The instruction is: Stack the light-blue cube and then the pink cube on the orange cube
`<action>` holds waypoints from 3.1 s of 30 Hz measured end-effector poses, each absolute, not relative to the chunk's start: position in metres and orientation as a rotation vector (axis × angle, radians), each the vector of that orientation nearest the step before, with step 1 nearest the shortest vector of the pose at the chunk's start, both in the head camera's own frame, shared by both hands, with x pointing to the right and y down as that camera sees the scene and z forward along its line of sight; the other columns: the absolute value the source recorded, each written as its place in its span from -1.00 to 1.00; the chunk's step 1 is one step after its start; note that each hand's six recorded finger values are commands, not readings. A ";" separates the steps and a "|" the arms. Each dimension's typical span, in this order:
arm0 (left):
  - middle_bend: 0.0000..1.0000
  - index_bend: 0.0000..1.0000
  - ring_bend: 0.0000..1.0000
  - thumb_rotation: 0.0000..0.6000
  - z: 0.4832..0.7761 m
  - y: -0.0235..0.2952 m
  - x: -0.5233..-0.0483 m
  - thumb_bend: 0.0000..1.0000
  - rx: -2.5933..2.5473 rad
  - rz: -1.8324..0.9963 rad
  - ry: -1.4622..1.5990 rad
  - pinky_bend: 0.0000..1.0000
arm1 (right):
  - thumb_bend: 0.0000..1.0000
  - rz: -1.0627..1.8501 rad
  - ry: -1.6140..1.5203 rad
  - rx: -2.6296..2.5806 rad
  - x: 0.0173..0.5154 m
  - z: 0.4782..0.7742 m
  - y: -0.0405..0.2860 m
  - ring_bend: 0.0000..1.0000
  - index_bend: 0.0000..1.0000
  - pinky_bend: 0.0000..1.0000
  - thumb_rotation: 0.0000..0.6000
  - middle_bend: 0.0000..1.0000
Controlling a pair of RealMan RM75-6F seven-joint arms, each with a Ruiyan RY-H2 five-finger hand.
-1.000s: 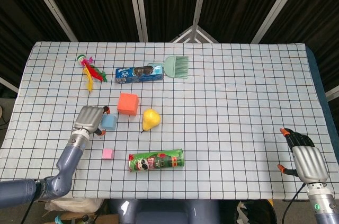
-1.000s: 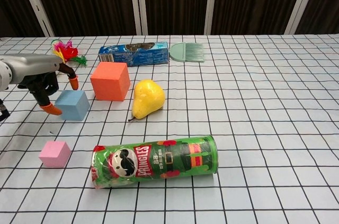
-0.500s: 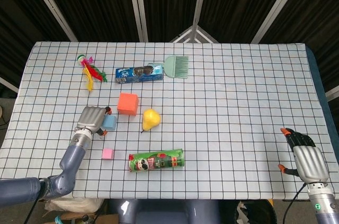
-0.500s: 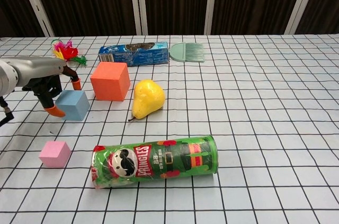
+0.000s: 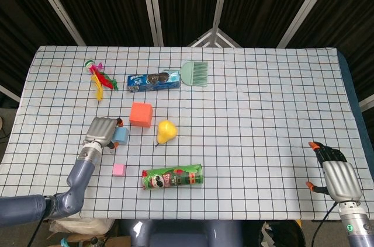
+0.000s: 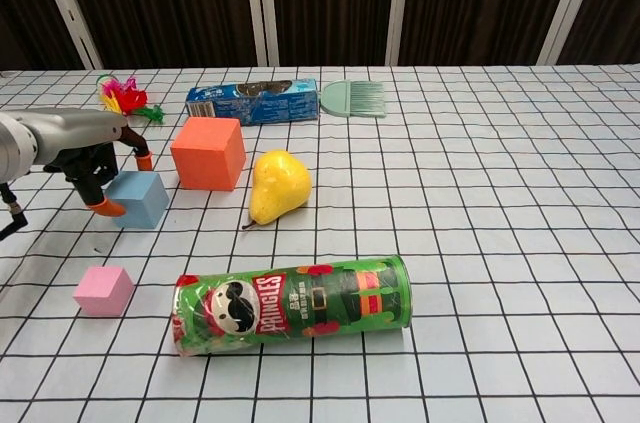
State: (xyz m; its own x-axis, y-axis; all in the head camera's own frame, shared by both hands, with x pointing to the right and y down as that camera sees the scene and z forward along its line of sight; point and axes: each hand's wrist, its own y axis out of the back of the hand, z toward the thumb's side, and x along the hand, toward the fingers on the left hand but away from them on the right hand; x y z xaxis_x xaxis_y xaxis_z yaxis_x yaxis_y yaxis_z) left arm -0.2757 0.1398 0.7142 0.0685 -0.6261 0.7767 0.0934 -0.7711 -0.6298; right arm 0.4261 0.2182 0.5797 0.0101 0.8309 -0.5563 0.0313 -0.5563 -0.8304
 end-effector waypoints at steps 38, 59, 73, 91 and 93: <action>0.69 -0.29 0.57 1.00 0.701 0.137 -0.274 -0.29 -1.817 -1.745 0.568 0.70 | -0.65 1.615 -0.897 -1.673 0.426 0.579 0.219 -0.69 -0.77 -0.67 1.00 -0.73; 0.69 -0.23 0.57 1.00 0.631 0.091 -0.270 -0.29 -1.692 -1.753 0.694 0.71 | -0.65 1.622 -0.893 -1.680 0.426 0.580 0.220 -0.69 -0.77 -0.67 1.00 -0.73; 0.69 -0.20 0.57 1.00 0.638 0.050 -0.236 -0.29 -1.713 -1.788 0.728 0.71 | -0.65 1.637 -0.918 -1.643 0.433 0.575 0.219 -0.69 -0.77 -0.67 1.00 -0.73; 0.69 -0.20 0.57 1.00 0.675 0.037 -0.212 -0.29 -1.735 -1.792 0.630 0.71 | -0.65 1.699 -0.913 -1.621 0.441 0.586 0.215 -0.69 -0.77 -0.67 1.00 -0.73; 0.69 -0.20 0.57 1.00 0.676 0.037 -0.208 -0.29 -1.737 -1.788 0.626 0.71 | -0.65 1.699 -0.914 -1.622 0.441 0.585 0.215 -0.69 -0.77 -0.67 1.00 -0.73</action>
State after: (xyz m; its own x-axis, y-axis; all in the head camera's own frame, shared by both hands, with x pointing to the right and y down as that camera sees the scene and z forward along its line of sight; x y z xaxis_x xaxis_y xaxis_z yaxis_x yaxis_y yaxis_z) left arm -0.2082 0.0372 0.6762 0.0000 -0.6793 0.7339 0.0727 -0.7319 -0.6775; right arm 0.4410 0.2152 0.5852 -0.0621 0.8155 -0.5754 0.0311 -0.5746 -0.8178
